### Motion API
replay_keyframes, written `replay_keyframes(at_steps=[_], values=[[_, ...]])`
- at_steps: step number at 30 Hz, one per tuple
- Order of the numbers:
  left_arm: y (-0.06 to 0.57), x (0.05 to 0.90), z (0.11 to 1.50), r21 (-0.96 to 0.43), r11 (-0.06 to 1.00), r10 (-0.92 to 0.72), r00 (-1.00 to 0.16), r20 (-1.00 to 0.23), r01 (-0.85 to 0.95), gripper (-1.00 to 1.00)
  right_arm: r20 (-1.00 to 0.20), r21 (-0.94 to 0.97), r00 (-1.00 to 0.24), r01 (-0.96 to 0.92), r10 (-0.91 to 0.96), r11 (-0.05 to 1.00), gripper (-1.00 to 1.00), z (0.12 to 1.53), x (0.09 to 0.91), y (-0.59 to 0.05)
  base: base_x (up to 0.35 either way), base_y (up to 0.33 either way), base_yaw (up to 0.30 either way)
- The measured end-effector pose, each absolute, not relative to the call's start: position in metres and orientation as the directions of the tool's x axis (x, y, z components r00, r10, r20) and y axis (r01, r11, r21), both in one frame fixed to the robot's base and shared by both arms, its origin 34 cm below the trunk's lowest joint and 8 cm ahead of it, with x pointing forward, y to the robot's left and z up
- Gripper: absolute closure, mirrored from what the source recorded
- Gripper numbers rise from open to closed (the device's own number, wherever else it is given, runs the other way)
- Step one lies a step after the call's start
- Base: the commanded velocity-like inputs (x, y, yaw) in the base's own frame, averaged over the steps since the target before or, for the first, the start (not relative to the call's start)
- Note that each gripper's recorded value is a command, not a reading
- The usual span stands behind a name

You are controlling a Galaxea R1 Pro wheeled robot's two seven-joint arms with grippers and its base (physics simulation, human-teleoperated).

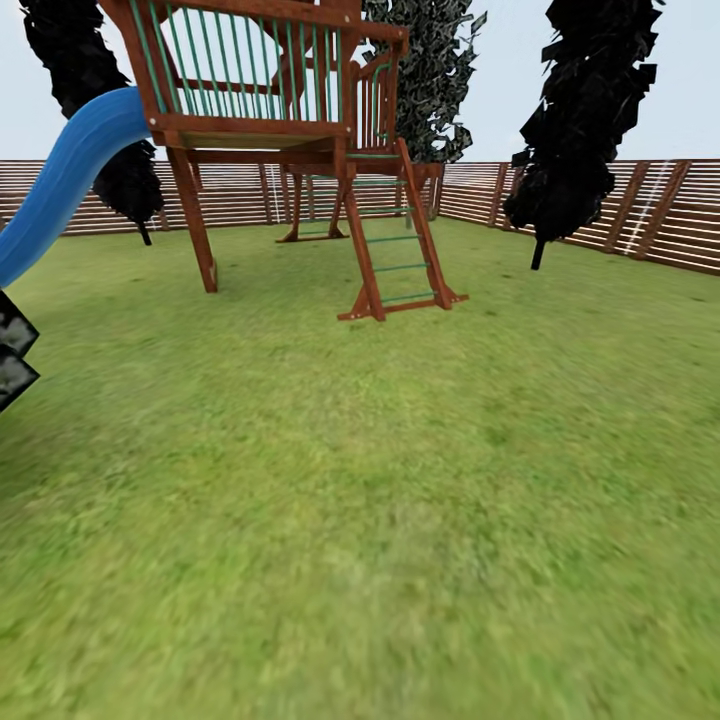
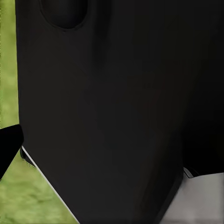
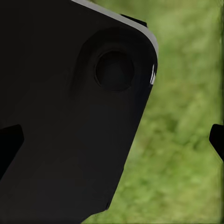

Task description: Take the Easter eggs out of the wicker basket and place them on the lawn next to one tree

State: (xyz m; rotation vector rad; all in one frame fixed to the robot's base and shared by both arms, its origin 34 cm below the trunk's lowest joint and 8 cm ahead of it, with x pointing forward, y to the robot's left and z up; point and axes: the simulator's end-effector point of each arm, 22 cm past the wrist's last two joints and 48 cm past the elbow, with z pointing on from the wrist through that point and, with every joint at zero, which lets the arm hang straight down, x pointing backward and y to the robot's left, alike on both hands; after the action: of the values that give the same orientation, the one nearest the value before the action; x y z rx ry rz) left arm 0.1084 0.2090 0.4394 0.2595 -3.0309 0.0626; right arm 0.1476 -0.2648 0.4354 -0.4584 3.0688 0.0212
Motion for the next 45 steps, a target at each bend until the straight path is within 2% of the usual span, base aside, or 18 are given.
replay_keyframes(at_steps=[45], values=[[0.2102, 0.1083, 0.4394, -0.031, 0.985, -0.167, -0.981, 0.102, -0.171, -1.0, -0.04, 0.008, -0.956, -0.292, -0.292, 0.956, -1.0, 0.4354, 0.1476, -0.2648, 0.339, 0.0, 0.0]])
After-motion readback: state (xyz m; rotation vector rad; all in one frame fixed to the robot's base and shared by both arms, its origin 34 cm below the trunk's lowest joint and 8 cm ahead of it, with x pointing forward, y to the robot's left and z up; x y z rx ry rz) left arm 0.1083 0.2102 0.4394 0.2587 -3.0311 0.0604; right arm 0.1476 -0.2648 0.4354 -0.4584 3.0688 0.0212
